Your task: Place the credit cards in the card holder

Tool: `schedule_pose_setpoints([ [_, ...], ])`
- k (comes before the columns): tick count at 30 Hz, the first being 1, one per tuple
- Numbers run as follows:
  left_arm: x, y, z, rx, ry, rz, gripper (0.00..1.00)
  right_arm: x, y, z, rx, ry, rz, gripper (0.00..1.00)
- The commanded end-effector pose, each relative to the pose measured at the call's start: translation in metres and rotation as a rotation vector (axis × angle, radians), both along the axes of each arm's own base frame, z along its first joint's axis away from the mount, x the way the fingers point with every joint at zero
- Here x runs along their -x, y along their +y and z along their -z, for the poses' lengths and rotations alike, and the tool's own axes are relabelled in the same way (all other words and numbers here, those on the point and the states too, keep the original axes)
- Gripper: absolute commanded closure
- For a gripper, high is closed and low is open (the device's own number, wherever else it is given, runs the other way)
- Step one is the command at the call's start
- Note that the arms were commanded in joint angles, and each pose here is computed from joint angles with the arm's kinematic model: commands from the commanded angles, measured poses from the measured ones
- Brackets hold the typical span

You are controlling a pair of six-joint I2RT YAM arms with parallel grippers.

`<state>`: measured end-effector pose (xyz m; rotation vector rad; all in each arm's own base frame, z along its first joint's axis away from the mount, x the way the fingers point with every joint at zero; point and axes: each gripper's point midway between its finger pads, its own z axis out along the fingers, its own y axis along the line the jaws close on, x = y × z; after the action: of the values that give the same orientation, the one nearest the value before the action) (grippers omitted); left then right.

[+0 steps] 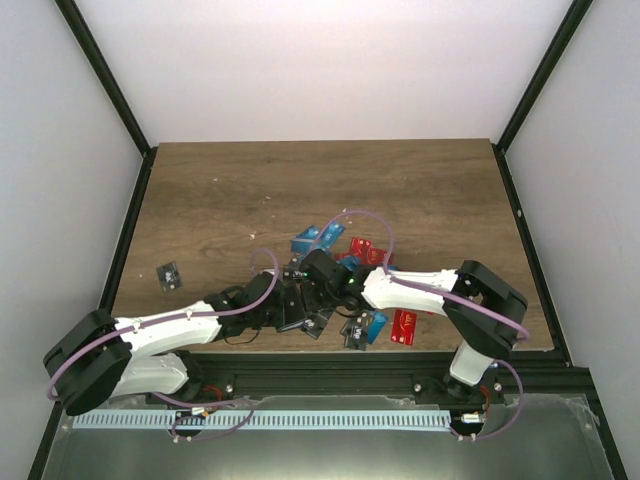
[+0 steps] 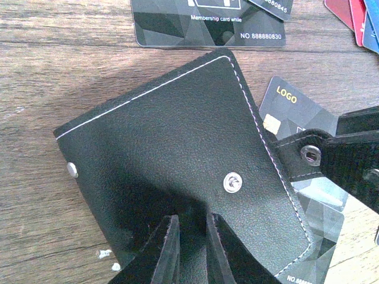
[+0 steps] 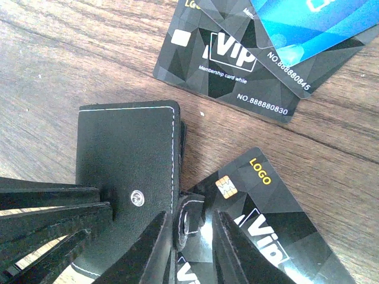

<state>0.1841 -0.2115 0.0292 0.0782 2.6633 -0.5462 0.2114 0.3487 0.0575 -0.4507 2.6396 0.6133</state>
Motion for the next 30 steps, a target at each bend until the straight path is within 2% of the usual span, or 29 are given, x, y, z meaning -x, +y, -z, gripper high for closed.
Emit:
schedule_pose_setpoints([
  [1, 0.012, 0.003, 0.012, -0.013, 0.045, 0.027, 0.85, -0.005, 0.008, -0.021, -0.029, -0.045, -0.001, 0.81],
  [12, 0.012, 0.004, 0.012, -0.015, 0.044, 0.028, 0.85, -0.002, 0.013, -0.015, -0.042, -0.022, -0.015, 0.85],
  [18, 0.012, 0.004, 0.012, -0.014, 0.043, 0.030, 0.85, -0.002, 0.015, -0.010, -0.038, -0.014, -0.018, 0.91],
  [22, 0.013, 0.003, 0.012, -0.010, 0.042, 0.037, 0.85, -0.001, 0.017, -0.009, -0.045, -0.007, -0.027, 0.99],
  [30, 0.013, 0.001, 0.013, -0.007, 0.046, 0.049, 0.85, 0.005, 0.031, -0.019, -0.111, 0.003, -0.078, 0.99],
])
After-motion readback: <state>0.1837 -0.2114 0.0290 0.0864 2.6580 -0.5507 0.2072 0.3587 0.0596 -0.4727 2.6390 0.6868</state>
